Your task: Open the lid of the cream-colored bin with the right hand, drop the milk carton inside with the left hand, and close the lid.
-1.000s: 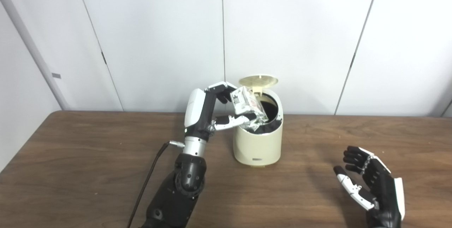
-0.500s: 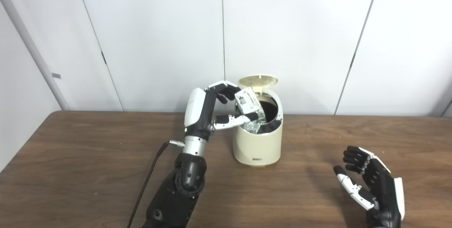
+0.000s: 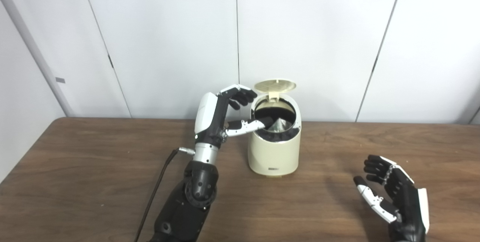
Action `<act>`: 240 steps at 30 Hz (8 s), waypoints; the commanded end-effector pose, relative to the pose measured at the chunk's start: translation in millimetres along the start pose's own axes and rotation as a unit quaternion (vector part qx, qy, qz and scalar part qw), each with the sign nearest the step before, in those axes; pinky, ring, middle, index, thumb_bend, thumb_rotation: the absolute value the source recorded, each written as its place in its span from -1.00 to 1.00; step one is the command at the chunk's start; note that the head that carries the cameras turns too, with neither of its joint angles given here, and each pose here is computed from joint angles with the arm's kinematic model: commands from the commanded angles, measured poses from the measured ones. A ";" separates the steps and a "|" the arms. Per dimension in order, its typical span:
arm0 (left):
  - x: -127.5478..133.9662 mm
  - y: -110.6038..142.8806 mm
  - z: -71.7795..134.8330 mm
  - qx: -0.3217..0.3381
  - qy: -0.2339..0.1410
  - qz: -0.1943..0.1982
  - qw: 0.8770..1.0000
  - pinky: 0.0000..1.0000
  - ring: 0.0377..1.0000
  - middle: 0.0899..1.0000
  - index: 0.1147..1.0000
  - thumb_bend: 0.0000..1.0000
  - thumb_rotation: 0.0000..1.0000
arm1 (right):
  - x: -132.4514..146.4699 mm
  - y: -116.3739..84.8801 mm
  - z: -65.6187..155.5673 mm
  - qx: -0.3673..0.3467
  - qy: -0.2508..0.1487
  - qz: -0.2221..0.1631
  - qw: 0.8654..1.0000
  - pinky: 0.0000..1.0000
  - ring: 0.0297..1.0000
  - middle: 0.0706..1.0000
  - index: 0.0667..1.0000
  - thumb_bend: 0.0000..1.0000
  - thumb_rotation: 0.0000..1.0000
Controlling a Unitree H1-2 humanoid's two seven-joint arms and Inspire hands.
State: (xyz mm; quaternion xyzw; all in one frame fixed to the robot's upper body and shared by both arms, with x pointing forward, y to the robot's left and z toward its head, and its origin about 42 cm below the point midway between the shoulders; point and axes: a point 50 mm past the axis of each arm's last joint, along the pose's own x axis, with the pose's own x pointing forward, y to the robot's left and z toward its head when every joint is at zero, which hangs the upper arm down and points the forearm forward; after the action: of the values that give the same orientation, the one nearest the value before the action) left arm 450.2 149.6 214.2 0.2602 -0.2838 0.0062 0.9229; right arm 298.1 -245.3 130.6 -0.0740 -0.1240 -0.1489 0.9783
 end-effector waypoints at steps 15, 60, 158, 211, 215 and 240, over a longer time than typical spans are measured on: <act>9.7 16.8 23.5 -0.057 -0.018 -0.027 0.998 0.15 0.34 0.25 0.31 1.00 0.14 | -6.7 5.0 -5.2 0.002 0.004 -0.001 1.000 0.23 0.29 0.27 0.26 -0.41 -0.88; -136.0 73.1 -29.6 -0.149 0.040 0.045 0.987 0.38 0.44 0.42 0.49 -0.46 0.51 | 23.5 -8.0 62.9 0.006 -0.164 0.045 0.985 0.17 0.32 0.31 0.29 -0.39 -0.43; -175.0 55.7 -33.8 -0.120 0.061 0.043 0.990 0.13 0.25 0.23 0.21 -0.26 0.52 | 142.8 85.7 194.1 -0.446 -0.210 0.261 0.830 0.86 0.52 0.24 0.21 0.56 0.71; -172.9 50.3 -32.7 -0.109 0.063 0.038 0.991 0.15 0.26 0.24 0.23 -0.27 0.48 | 86.1 87.6 110.8 -0.646 -0.332 0.222 0.651 1.00 1.00 0.97 0.59 0.40 0.20; -172.1 49.3 -32.4 -0.109 0.063 0.037 0.991 0.14 0.26 0.24 0.22 -0.29 0.49 | 86.3 86.0 108.8 -0.650 -0.320 0.231 0.649 1.00 1.00 0.96 0.55 0.48 0.23; -172.5 49.9 -34.5 -0.110 0.066 0.034 0.991 0.16 0.27 0.25 0.23 -0.25 0.50 | 84.0 84.5 110.2 -0.630 -0.289 0.245 0.678 1.00 1.00 0.95 0.81 0.58 0.39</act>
State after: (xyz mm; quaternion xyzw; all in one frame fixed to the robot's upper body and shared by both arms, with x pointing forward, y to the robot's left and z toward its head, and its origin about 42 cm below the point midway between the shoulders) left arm 321.4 234.7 134.8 0.1484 -0.2379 0.0279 0.9595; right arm 375.8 -166.8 248.4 -0.7382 -0.2605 0.0758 0.6176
